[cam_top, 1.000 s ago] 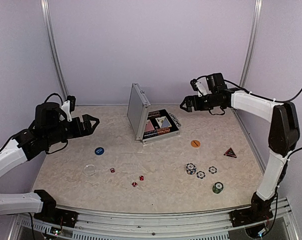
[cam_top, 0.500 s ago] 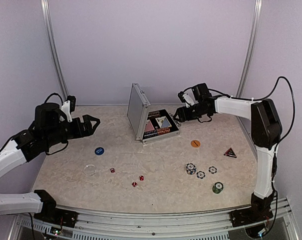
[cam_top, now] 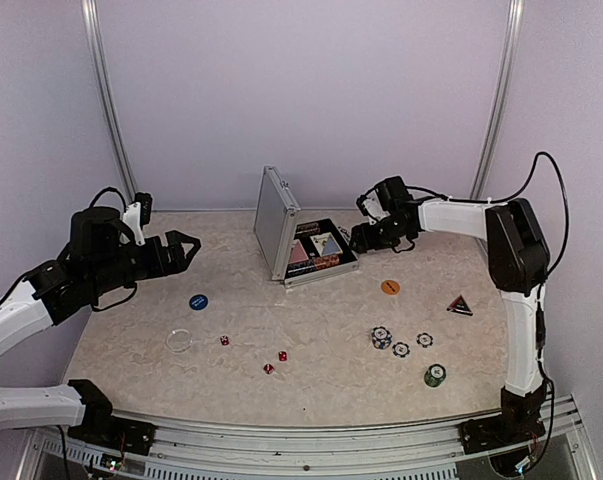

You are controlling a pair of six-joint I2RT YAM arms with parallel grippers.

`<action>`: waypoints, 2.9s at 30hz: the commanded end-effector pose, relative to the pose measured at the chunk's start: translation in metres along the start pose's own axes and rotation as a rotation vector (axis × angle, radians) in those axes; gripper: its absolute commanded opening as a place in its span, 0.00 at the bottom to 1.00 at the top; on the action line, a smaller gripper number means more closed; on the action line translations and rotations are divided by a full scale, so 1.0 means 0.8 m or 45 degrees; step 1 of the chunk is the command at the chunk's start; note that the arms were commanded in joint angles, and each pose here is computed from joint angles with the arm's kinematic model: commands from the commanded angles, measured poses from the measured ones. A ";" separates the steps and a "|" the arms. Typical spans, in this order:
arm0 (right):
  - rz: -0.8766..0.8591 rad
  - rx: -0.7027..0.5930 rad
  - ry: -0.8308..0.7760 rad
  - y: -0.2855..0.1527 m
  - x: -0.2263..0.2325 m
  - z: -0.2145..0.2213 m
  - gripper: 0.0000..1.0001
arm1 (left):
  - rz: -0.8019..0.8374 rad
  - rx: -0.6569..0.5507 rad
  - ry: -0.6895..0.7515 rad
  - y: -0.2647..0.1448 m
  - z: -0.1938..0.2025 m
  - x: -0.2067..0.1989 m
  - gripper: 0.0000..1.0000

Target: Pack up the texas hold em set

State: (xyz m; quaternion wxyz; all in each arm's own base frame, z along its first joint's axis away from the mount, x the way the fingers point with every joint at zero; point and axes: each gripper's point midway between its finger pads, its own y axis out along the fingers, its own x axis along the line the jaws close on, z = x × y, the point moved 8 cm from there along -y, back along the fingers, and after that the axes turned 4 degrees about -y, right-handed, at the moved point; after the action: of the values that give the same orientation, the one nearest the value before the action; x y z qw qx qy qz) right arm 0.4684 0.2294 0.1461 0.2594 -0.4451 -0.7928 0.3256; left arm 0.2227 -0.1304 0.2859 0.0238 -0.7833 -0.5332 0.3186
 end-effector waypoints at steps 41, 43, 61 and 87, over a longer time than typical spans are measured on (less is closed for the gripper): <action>0.169 0.288 -0.150 0.046 0.018 0.047 0.79 | 0.003 0.023 -0.005 0.009 0.008 -0.003 0.99; 0.172 0.313 -0.165 0.046 0.021 0.053 0.79 | 0.006 0.023 -0.005 0.009 0.007 -0.004 0.99; 0.148 0.394 -0.181 0.024 0.055 0.100 0.80 | 0.018 0.031 -0.005 0.007 0.013 -0.006 0.99; 0.195 0.432 -0.228 -0.014 0.112 0.140 0.81 | 0.046 0.058 -0.099 0.012 0.052 -0.002 0.99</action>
State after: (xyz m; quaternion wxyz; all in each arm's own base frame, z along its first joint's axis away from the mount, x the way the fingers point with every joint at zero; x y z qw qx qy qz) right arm 0.3809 0.2769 0.1137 0.2124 -0.4632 -0.7423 0.4352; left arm 0.2101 -0.1457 0.2500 0.0404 -0.7781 -0.5149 0.3574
